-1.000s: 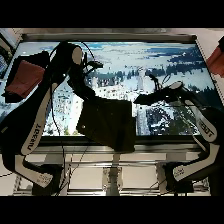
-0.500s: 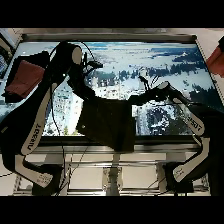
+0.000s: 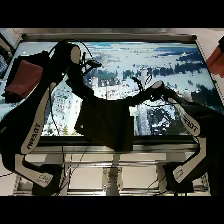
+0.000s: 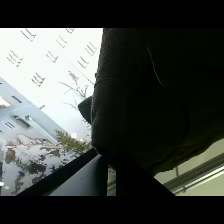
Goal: Fold the clothes and pants, and hang the long-sleeved shirts on hangers.
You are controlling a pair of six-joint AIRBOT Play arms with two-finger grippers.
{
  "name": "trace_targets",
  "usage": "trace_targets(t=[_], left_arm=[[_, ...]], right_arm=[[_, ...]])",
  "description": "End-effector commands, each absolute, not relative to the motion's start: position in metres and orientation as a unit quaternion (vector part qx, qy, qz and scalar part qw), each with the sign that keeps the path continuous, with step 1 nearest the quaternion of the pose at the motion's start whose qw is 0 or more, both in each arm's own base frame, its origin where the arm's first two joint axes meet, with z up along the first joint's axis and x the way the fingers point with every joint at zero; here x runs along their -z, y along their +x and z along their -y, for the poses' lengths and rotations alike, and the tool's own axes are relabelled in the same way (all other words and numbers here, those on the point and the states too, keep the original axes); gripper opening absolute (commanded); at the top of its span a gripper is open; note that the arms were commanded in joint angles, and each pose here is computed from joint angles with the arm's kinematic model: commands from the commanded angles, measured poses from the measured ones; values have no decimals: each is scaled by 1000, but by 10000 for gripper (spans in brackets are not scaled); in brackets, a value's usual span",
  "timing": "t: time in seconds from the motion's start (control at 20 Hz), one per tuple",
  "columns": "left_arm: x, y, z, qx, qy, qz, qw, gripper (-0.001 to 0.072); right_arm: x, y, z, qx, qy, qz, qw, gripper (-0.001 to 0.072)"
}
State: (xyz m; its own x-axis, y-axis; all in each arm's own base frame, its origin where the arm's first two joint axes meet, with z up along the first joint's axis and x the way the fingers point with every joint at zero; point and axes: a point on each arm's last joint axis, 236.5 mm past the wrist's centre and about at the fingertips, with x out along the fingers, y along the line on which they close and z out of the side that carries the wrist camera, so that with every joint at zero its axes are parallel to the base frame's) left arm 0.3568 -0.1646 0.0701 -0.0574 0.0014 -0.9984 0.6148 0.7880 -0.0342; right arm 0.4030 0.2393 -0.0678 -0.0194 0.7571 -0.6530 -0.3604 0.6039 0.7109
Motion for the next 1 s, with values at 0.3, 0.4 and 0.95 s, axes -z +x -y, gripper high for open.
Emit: trace_targets(t=[0.3, 0.4, 0.95], left_arm=[[-190, 463, 84, 93, 103, -453, 881, 35], [-235, 474, 84, 96, 105, -371, 918, 35], [-302, 463, 111, 159, 114, -260, 946, 35]], right_arm=[[-205, 493, -142, -391, 75, -331, 856, 23], [-253, 498, -121, -372, 46, -279, 884, 23], [-280, 455, -122, -418, -43, -271, 866, 24]])
